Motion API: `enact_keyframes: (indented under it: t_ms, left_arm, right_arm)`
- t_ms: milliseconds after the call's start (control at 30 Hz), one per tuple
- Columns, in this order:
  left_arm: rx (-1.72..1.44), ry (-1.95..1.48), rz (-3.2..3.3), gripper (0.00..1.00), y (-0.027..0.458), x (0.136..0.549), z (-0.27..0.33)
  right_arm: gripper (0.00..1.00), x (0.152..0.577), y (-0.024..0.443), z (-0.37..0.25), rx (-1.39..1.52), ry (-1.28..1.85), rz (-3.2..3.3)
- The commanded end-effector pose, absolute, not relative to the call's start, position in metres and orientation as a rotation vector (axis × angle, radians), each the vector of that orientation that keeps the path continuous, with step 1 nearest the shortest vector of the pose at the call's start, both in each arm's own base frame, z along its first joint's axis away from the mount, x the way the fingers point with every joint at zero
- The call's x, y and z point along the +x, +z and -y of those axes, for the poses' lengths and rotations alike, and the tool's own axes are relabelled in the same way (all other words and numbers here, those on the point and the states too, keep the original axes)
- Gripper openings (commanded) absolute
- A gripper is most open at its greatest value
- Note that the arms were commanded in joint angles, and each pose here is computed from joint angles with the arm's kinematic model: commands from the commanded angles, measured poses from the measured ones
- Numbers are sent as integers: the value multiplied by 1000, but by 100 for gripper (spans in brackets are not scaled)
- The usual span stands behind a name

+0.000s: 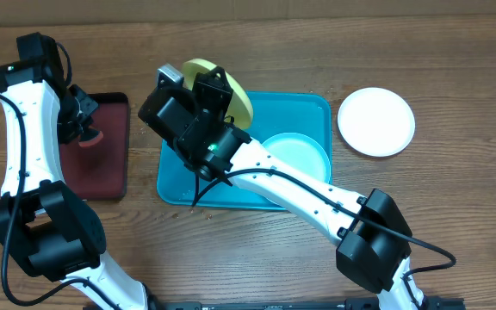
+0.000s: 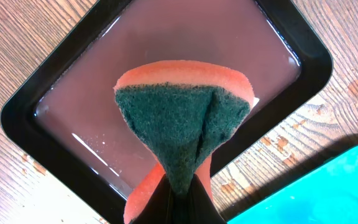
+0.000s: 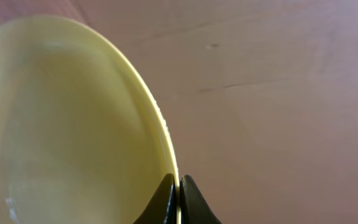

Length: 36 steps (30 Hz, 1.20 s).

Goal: Clean dirty plates on tray and stack at the side
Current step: 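Lift the yellow plate with the right gripper and carry it right, then stack the yellow plate onto the white plate and release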

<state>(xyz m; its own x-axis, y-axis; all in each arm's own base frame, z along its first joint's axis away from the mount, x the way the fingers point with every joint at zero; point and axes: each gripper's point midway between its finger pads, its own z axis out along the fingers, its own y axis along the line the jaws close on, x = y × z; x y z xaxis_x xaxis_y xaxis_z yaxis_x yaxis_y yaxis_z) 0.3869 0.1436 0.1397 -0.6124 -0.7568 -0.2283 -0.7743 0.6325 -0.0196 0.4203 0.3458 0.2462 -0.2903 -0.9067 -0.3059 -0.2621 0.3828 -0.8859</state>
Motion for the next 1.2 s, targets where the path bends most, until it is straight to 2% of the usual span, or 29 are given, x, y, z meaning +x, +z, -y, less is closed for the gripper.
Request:
enact_keyframes:
  t_ms: [0, 67, 167, 333, 533, 833, 1000, 1167]
  left_arm:
    - [-1231, 115, -2649, 4, 141, 384, -143]
    - [-1231, 113, -2649, 4, 141, 385, -143]
    - [-1225, 98, -2654, 4, 141, 385, -142]
    - [-1208, 89, -2660, 4, 141, 386, -140]
    - [-1207, 88, -2656, 4, 141, 387, -141]
    - [-1203, 85, -2646, 4, 142, 390, -142]
    - [-1202, 86, -2647, 4, 142, 390, -142]
    - [-1198, 75, -2649, 4, 142, 390, -140]
  right_arm:
    - [4, 405, 218, -383, -1105, -381, -1938]
    - [4, 405, 199, -379, -1150, -257, -2022]
    - [4, 438, 208, -327, -818, -214, -2177]
    - [4, 459, 206, -260, -621, 121, -2396]
    - [4, 466, 182, -132, -257, 465, -2681]
    - [4, 439, 154, 23, 264, 424, -2850]
    - [4, 420, 128, 77, 450, 344, -2887]
    - [4, 413, 110, 93, 516, 344, -2888]
